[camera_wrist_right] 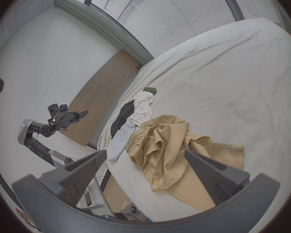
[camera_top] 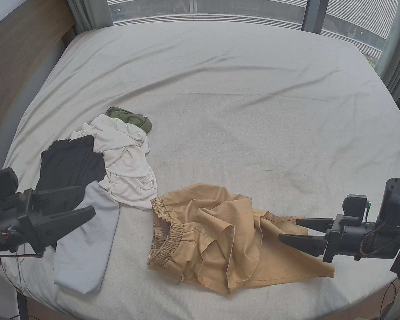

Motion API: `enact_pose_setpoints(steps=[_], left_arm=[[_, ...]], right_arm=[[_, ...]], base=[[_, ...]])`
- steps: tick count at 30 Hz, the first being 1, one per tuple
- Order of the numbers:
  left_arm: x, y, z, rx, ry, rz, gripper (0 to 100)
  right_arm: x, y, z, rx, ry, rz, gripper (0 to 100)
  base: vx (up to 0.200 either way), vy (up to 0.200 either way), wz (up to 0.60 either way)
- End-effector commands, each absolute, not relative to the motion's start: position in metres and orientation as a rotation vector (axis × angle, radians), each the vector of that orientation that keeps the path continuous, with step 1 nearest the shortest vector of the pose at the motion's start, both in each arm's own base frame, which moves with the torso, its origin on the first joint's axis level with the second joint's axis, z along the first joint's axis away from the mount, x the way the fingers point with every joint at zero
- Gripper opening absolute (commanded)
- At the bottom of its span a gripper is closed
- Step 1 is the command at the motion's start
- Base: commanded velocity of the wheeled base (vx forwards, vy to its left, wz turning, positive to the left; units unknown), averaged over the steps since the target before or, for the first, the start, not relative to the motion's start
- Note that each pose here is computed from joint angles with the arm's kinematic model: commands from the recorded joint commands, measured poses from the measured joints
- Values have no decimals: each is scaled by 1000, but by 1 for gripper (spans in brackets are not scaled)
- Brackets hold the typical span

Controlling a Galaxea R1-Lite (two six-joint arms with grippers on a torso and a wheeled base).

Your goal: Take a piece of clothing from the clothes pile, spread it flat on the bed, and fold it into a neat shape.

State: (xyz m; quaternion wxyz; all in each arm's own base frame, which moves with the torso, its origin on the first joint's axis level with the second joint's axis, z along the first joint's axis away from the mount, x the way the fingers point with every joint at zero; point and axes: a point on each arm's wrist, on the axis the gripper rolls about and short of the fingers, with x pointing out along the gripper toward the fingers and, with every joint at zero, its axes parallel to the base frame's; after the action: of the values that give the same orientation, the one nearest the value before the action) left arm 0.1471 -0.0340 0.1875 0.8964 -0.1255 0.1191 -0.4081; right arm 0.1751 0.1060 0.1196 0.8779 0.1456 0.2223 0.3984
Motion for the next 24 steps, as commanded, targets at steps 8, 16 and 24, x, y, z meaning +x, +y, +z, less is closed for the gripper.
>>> enact_pose_setpoints(steps=[8,16,24], left_arm=[[158,-33,154,-221,338,-824,100],[164,-31,153,-231,350,-810,100],[173,-33,148,-228,358,-817,100]], right_arm=[[184,159,91,327,503,851,100],[218,204,90,312,549,881,100],[238,217,67,292,628,840,100]], base=[[0,0,0],[0,0,0],[0,0,0]])
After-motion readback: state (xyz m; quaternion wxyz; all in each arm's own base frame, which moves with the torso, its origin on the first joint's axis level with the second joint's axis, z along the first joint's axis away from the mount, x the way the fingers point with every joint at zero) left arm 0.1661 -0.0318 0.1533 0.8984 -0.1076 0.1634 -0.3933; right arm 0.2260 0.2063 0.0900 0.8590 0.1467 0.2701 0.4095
